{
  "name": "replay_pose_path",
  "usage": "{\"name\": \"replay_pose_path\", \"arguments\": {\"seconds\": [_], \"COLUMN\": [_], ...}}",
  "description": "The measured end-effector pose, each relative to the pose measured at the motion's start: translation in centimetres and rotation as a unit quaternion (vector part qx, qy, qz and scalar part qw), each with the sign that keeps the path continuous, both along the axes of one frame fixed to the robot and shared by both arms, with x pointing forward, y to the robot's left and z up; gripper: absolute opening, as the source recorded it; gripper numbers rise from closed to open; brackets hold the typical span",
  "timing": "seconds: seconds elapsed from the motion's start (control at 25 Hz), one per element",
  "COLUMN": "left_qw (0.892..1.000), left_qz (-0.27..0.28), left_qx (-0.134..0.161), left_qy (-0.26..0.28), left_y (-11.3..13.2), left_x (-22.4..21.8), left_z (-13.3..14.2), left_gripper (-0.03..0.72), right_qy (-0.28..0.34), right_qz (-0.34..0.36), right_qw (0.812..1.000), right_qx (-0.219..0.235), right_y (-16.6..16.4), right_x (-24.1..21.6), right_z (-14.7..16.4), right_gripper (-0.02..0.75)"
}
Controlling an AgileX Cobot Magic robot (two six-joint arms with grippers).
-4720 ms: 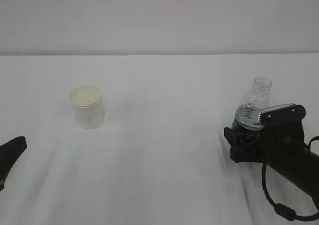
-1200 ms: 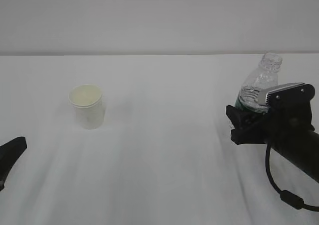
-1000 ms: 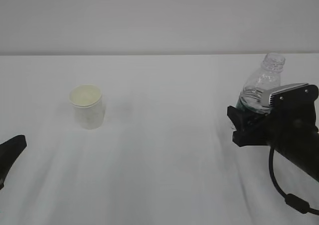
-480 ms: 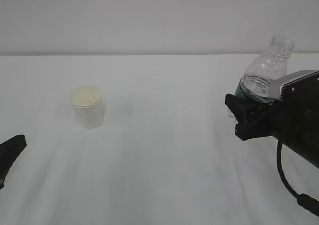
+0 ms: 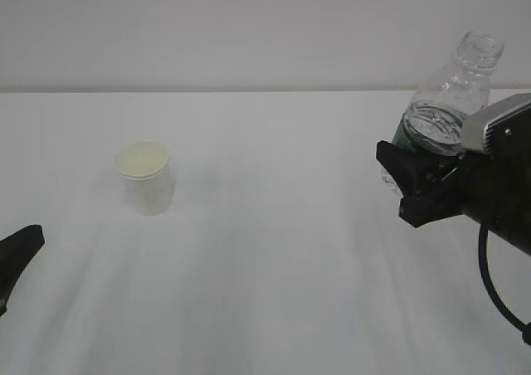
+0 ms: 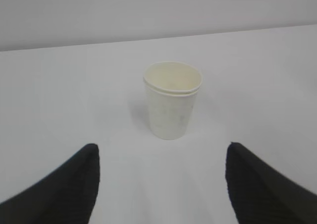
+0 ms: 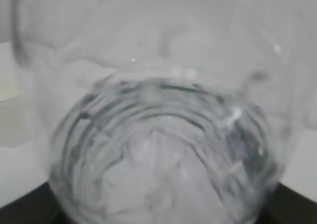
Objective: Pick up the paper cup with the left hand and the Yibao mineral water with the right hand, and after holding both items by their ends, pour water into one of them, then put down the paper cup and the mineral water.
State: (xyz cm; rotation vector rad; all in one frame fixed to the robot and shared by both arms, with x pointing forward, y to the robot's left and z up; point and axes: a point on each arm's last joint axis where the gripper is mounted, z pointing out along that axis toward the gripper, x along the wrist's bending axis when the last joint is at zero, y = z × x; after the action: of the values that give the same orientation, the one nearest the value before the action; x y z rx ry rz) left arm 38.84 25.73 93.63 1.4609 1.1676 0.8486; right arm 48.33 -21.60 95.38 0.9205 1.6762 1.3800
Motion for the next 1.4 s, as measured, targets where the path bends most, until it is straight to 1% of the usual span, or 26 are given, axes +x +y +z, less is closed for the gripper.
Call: {"name": "replay_pose_path", "arguments": {"seconds": [0.16,0.32,0.88,1.16,1.4], "left_qw": [1.000,1.000,1.000,1.000,1.000], "left_qz": [0.000,0.000,0.000,0.000,0.000], "left_qx": [0.000,0.000,0.000,0.000,0.000], "left_qy": [0.000,0.000,0.000,0.000,0.000], "left_y": [0.0,0.0,0.0,0.0,0.0], "left_x": [0.0,0.0,0.0,0.0,0.0], "left_z": [0.0,0.0,0.0,0.0,0.0], "left_gripper": [0.565,0.565,0.565,0.565,0.565], "right_qy": [-0.006,-0.001,-0.003,-0.018,-0.013], "right_qz": [0.010,0.012,0.003,0.018,0.043], "right_qw": [1.000,1.000,1.000,0.999,0.999], "right_qx": [0.002,-0.008,-0.023,-0.025,-0.021], "right_y": [0.1,0.0,-0.6,-0.6,-0.3], "right_x": [-0.4,-0.9,-2.3,-3.1,-3.7], "right_z": [1.0,1.6,3.8,5.1,5.4], "right_gripper": [0.480,0.479,0.479,0.479,0.479]}}
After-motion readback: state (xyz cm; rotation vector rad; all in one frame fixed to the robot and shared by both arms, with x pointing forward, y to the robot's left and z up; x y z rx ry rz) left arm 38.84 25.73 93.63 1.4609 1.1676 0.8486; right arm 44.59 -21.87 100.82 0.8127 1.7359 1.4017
